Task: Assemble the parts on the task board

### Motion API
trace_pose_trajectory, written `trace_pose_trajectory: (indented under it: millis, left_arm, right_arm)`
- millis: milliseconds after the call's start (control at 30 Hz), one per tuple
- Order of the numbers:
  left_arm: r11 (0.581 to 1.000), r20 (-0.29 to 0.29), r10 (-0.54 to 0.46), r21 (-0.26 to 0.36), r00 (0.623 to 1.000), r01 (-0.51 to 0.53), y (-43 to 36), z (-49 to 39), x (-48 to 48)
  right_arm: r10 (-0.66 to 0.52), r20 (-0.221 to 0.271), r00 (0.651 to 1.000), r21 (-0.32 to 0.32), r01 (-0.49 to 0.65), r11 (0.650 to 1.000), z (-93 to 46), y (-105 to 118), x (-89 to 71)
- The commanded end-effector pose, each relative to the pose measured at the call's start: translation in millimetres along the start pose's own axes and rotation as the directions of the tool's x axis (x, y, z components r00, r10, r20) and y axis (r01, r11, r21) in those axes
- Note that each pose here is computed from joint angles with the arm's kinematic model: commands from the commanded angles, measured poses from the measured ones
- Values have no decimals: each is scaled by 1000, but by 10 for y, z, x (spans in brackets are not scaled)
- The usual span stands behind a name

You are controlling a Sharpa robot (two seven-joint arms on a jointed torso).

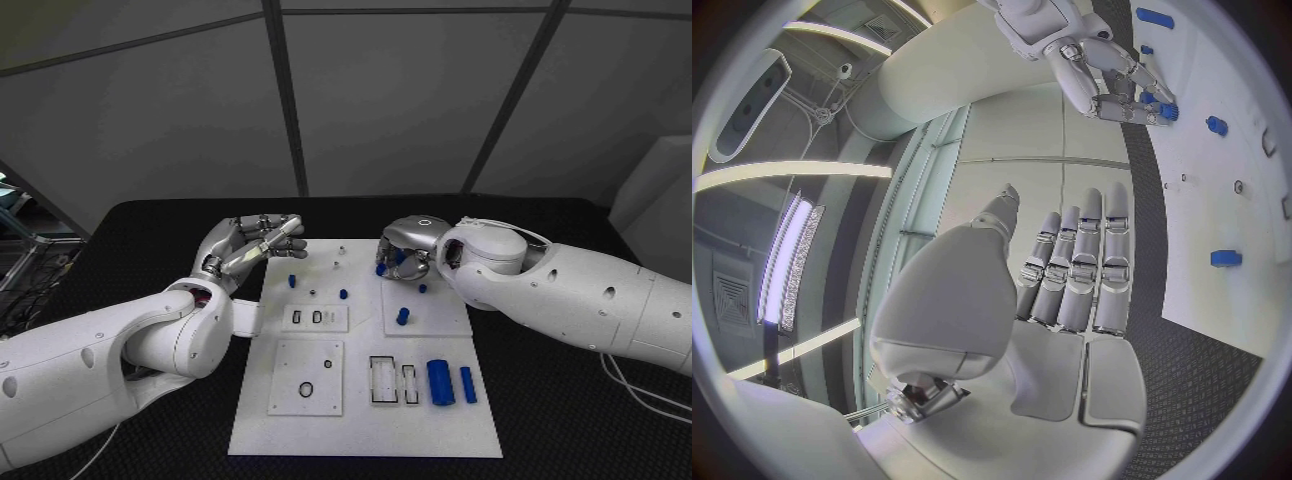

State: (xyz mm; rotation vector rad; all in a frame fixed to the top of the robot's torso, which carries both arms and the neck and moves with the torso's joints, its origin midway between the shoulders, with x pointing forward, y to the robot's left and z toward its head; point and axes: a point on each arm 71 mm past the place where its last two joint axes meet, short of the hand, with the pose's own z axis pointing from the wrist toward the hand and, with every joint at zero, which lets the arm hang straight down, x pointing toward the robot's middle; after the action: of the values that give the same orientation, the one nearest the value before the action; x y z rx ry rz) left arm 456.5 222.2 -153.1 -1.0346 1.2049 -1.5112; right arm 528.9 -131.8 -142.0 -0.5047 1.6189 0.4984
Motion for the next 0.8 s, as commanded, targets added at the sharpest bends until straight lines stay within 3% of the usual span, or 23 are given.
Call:
trace_pose_trajectory:
  millis: [33, 300, 533, 800]
  left_arm:
    - [1000, -12, 2, 7, 1000, -2, -16, 5, 1]
    - [1000, -7, 5, 6, 1000, -5, -15, 8, -20]
    - [1000, -4, 7, 7, 1000, -7, -17, 10, -33]
    - [1000, -5, 6, 6, 1000, -6, -17, 17, -34]
  right_arm:
    - [25, 61, 998, -18, -24, 1000, -23, 3, -47]
    - [67, 167, 984, -33, -62, 998, -66, 28, -134]
    - [77, 196, 978, -27, -73, 997, -28, 69, -165]
    - [75, 216, 974, -10, -74, 997, 150, 132, -182]
